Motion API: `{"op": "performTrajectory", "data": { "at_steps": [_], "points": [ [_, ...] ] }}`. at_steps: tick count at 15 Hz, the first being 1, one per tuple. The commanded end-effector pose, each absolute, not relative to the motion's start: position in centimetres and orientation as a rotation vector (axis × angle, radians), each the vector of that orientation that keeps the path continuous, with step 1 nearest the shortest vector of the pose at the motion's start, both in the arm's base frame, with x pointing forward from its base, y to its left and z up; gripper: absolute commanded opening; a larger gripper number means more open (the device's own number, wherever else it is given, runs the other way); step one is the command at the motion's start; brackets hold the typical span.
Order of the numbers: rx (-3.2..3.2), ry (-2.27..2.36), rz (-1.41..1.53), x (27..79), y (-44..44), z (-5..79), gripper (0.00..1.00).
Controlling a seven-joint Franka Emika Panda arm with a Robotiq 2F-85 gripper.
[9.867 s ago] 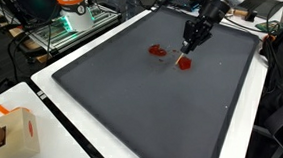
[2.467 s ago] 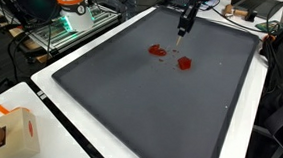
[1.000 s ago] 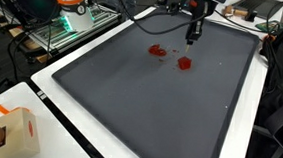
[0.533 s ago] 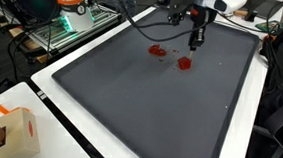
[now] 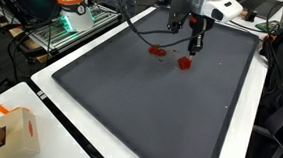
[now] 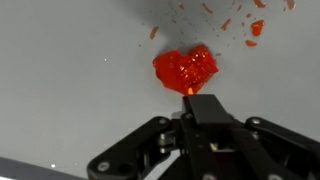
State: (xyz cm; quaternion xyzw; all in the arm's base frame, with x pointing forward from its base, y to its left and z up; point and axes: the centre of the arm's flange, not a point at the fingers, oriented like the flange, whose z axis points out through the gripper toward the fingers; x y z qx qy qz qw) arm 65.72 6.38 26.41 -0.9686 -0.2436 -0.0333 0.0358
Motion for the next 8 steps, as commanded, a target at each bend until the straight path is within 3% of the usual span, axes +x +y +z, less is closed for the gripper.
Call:
{"op": "performTrajectory", "data": {
  "at_steps": [1, 8],
  "points": [
    [-2.974, -0.768, -0.09, 65.47, 6.1, 25.27, 0.03],
    [-2.966, -0.764, -0.06, 65.56, 6.14, 24.46, 0.03]
  ]
}}
